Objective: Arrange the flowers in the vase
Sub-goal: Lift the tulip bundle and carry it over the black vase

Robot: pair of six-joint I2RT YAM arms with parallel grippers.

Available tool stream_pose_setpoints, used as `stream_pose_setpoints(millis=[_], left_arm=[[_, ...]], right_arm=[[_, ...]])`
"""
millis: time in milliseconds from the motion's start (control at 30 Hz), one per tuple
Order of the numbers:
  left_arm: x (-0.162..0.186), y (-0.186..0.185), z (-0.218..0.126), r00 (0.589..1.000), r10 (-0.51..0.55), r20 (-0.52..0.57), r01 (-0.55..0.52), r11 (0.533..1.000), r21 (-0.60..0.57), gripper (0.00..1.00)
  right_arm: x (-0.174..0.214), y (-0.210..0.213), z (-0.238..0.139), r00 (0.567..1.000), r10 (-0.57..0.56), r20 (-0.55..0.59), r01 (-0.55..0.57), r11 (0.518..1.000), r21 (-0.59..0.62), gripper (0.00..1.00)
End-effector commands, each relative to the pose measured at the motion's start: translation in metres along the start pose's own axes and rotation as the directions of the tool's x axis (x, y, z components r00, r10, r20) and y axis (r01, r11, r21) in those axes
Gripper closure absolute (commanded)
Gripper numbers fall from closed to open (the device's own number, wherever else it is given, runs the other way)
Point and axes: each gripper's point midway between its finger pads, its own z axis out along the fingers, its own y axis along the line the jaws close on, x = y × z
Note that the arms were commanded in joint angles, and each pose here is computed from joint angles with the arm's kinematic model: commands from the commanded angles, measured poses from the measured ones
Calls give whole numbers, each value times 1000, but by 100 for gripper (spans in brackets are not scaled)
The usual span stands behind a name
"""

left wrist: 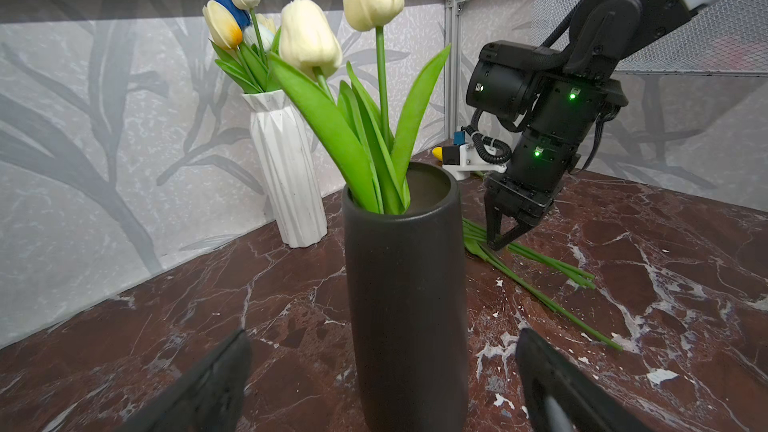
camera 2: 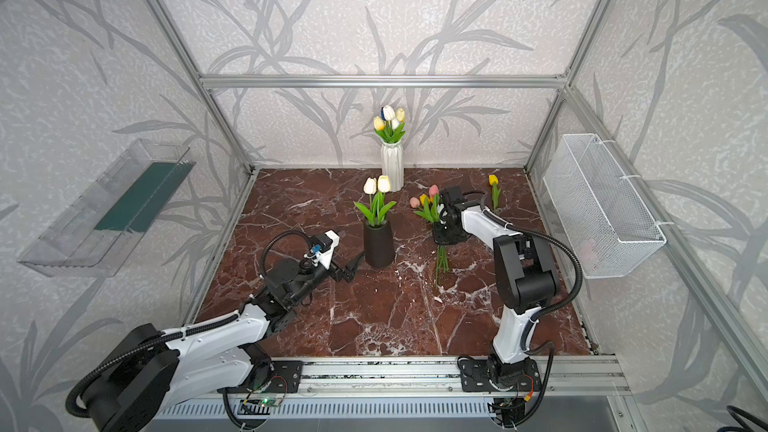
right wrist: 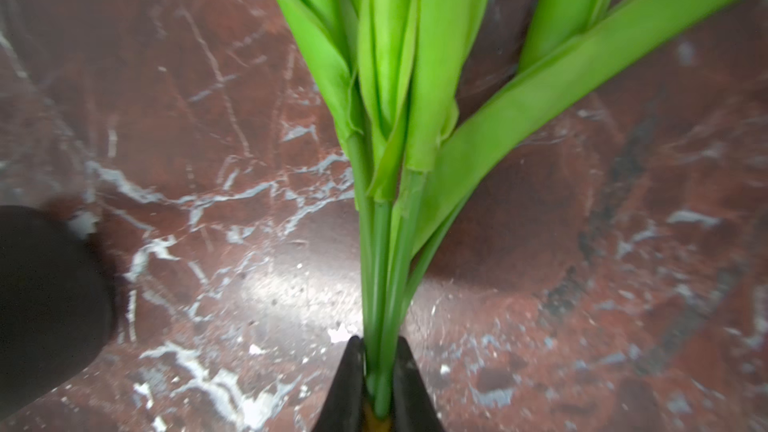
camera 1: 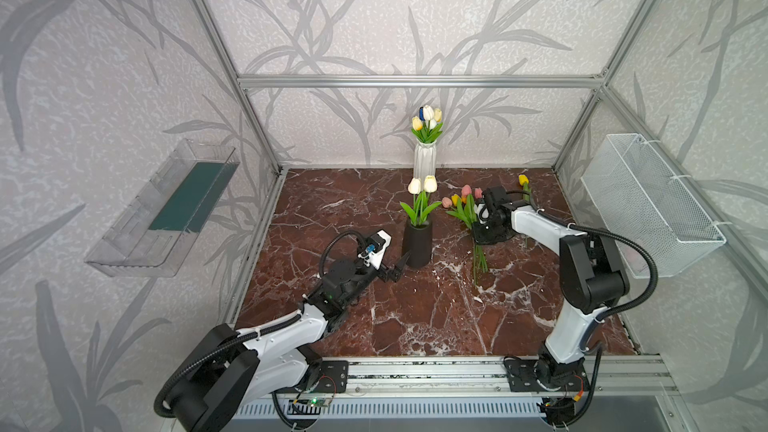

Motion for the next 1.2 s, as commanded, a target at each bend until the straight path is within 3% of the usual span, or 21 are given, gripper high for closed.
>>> stream_pose_setpoints(millis=[0,133,300,467,533,667,900,1067,1167], left_arm=[[-19,1,3,998,17,57,-17,1000,1,0],[-21,1,3,998,16,66,-16,1000,0,1],[-24,3,0,997,24,68,-23,1000,-10,1],[-29,5,-2,996,37,82,-35,999,-25,1],[-31,5,-3,995,41,88,-38,999,-28,1],[-37,8,-4,993,52,108,-48,998,-41,1],[-47,12,-11,989,66,134,-57,996,-71,1],[-49,15,-14,988,59,143,-47,995,-86,1],[-49,15,-14,987,56,151,-43,995,-89,1]], right_arm=[[-13,4,-30,998,-20,67,20,1000,7,88],[-17,6,-40,994,-25,104,25,1000,0,91],[-31,20,-76,970,-32,241,49,997,-62,94],[-48,43,-121,897,-44,439,125,980,-157,97],[-53,53,-145,838,-37,545,169,966,-195,99],[-53,77,-201,671,-30,741,318,914,-251,100],[-31,112,-303,310,60,949,572,786,-237,100],[-7,154,-345,139,138,981,739,645,-195,100],[1,187,-342,64,112,992,784,609,-119,100]])
